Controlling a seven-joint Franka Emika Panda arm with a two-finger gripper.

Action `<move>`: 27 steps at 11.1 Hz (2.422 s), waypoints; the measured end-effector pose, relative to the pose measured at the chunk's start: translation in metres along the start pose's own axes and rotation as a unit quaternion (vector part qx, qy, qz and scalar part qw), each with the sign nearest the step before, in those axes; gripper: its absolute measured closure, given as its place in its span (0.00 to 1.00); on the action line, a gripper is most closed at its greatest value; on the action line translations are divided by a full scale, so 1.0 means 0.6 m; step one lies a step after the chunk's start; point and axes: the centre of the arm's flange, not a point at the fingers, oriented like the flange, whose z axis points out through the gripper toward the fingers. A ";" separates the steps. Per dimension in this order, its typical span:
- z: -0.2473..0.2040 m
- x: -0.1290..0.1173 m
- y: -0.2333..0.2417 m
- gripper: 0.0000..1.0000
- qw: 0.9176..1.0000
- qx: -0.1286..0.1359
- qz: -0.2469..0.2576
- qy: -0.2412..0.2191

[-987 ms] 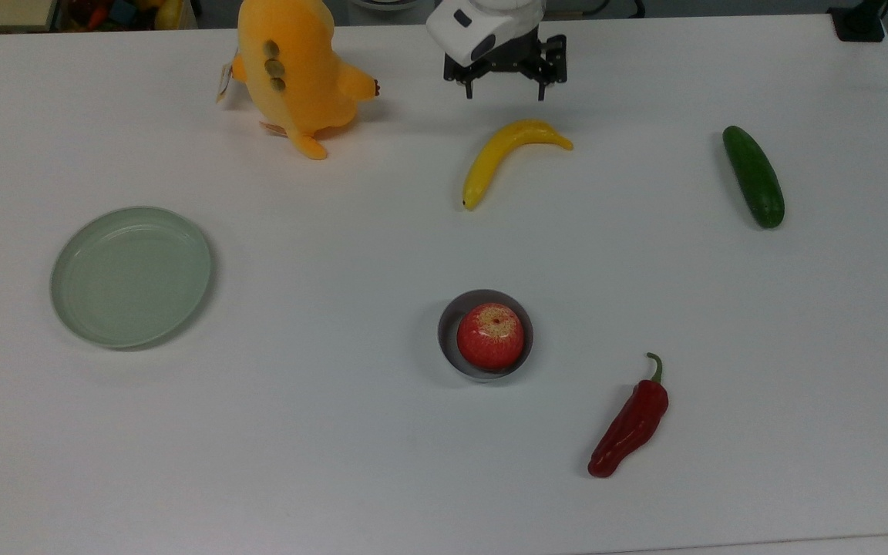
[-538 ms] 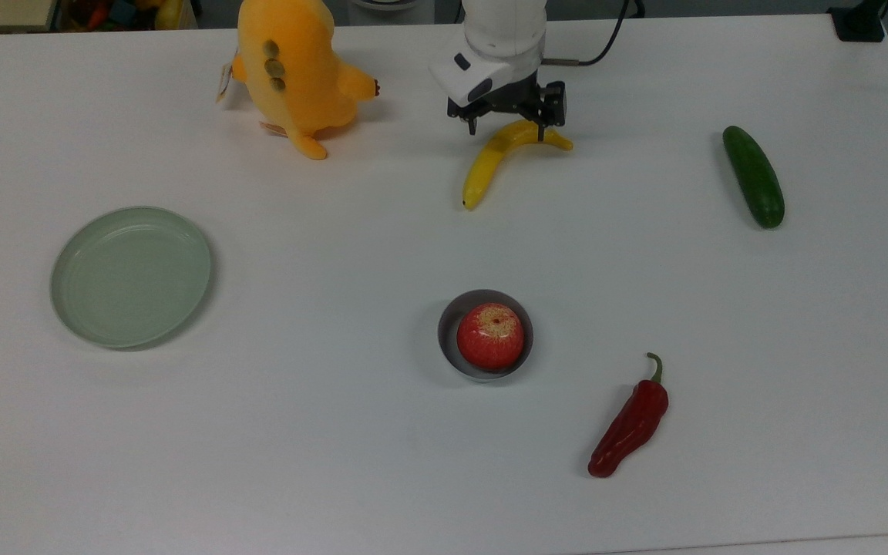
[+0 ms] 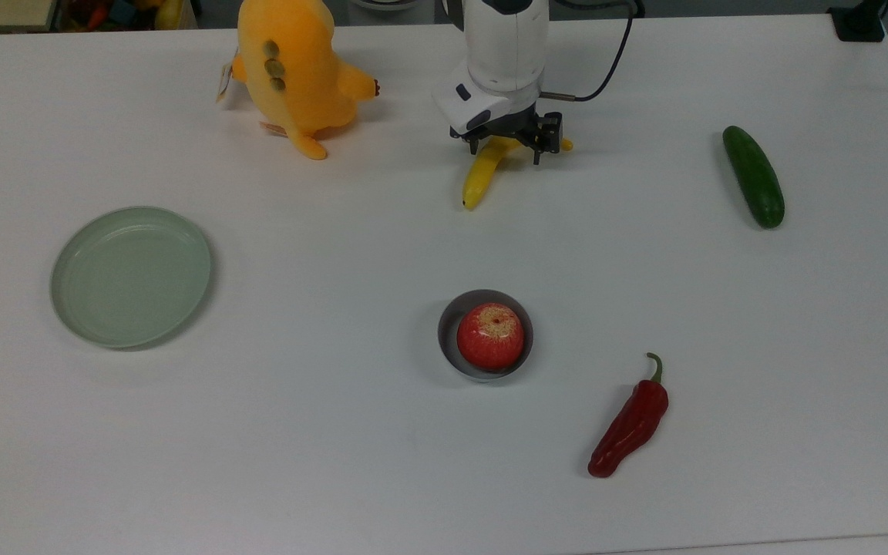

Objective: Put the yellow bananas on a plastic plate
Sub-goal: 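Lower the gripper and close it on the yellow banana, then lift the banana and carry it over the pale green plate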

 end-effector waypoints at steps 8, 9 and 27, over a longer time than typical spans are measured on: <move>0.001 0.002 0.002 0.68 1.000 -0.019 -0.017 0.009; -0.001 0.003 0.001 0.68 1.000 -0.019 -0.017 0.011; -0.449 0.124 0.155 0.68 0.998 0.025 -0.023 0.043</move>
